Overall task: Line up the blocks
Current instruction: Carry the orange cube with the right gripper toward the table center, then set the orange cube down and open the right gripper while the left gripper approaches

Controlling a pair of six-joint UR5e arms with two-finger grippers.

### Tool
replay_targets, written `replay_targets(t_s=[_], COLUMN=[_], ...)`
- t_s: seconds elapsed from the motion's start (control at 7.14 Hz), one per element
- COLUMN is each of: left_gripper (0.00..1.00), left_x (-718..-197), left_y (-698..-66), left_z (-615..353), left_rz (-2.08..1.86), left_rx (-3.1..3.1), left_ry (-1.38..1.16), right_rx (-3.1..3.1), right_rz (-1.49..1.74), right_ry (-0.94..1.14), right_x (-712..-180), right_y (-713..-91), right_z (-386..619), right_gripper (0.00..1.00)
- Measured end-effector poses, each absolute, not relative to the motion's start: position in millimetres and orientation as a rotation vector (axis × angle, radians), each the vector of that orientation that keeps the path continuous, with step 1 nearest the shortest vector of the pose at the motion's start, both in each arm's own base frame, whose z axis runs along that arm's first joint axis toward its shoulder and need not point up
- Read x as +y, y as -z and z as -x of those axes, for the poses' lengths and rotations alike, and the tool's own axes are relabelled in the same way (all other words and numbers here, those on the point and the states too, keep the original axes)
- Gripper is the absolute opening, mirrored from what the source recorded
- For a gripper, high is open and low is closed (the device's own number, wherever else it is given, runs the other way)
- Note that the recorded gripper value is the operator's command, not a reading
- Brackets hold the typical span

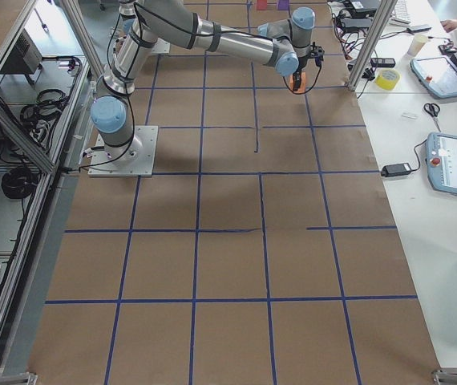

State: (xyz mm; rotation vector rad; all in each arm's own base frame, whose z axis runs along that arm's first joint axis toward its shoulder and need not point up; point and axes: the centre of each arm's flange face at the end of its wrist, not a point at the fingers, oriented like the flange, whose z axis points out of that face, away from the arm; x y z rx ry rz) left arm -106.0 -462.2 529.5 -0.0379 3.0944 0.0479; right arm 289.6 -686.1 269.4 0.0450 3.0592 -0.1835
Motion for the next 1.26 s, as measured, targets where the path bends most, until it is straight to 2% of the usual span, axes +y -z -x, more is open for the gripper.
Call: replay_targets(t_s=[0.42, 0.7, 1.26], left_gripper=[1.00, 1.00, 1.00], left_x=[-474.7, -486.1, -545.8], left_y=[-526.2, -516.2, -447.4], left_z=[108.1, 106.3, 99.2], left_rz=[0.034, 0.035, 0.085], left_rx=[3.139, 3.142, 3.134], left_ry=[-0.017, -0.013, -0.036], right_rx=[3.051, 3.044, 3.044], right_rz=[0.024, 0.038, 0.061], right_ry=[0.151, 0.159, 0.149], right_x=[-658.1, -659.8, -659.6], right_y=[-249.9, -223.1, -197.0], right_z=[-356.3, -368.3, -378.2], right_gripper=[0.08, 0.10, 0.11])
